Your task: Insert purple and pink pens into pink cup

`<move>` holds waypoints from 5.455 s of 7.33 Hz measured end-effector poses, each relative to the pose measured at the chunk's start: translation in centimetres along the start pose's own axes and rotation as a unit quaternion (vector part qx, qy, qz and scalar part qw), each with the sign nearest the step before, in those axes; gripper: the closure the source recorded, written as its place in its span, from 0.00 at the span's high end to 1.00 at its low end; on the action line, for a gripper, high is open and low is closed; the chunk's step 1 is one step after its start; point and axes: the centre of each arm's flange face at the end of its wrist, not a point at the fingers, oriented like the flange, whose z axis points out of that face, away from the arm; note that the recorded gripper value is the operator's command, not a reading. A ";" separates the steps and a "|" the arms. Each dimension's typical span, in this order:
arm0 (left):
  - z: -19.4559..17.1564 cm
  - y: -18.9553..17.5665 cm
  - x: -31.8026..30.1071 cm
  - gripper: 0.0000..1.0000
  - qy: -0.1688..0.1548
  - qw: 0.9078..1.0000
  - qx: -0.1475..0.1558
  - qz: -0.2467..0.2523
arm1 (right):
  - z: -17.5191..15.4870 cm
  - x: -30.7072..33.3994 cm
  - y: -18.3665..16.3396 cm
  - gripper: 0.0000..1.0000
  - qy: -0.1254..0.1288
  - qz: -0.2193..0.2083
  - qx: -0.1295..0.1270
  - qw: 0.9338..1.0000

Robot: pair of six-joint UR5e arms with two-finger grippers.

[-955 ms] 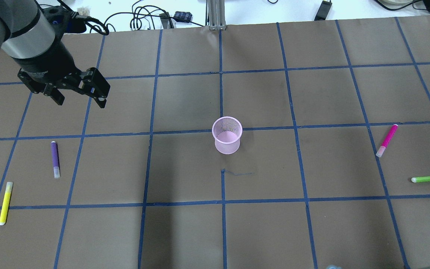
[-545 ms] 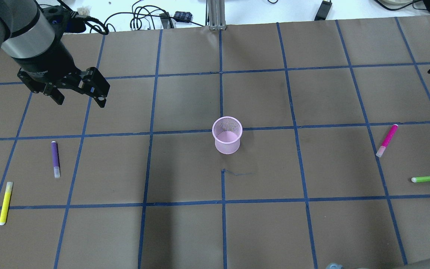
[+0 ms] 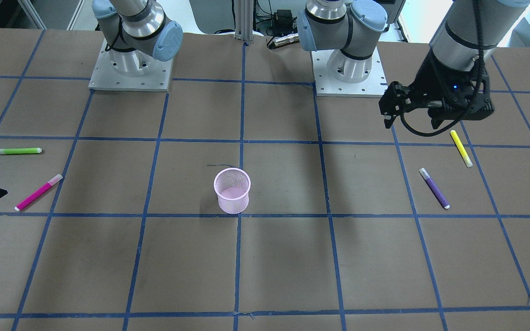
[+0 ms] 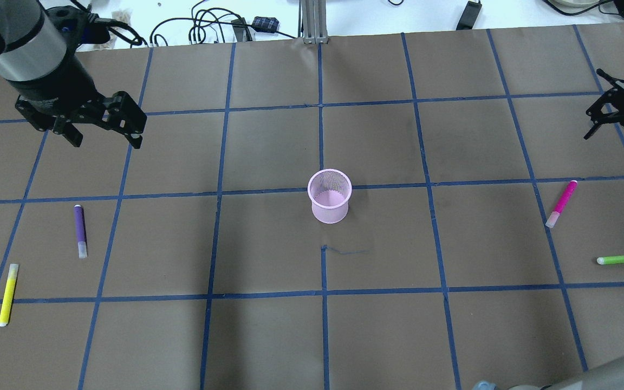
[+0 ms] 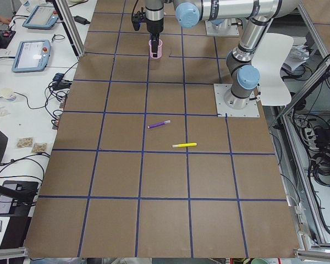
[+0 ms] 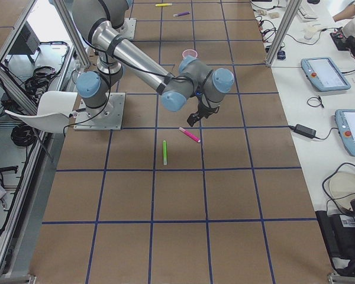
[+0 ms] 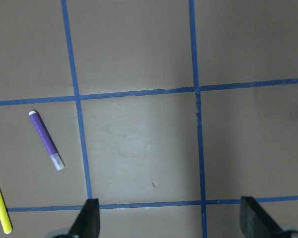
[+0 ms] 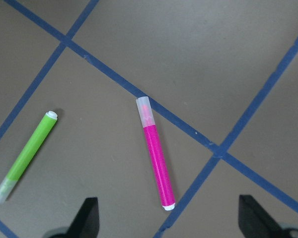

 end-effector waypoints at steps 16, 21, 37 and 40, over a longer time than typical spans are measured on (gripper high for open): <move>25.5 -4.4 -21.3 1.00 0.017 0.982 -0.047 -0.182 | 9.4 -2.0 6.4 0.00 0.074 -0.047 0.100 0.991; 28.5 -4.8 -21.4 1.00 0.020 0.981 -0.063 -0.182 | -4.0 2.7 -5.3 0.00 0.090 0.085 0.042 0.991; 29.2 -6.4 -21.8 0.00 0.025 0.981 -0.056 -0.182 | 5.1 29.1 -49.3 0.17 0.098 0.296 -0.312 0.897; 24.0 -8.9 -21.9 0.00 0.004 0.985 -0.005 -0.175 | 7.0 29.9 -50.1 1.00 0.094 0.284 -0.317 0.900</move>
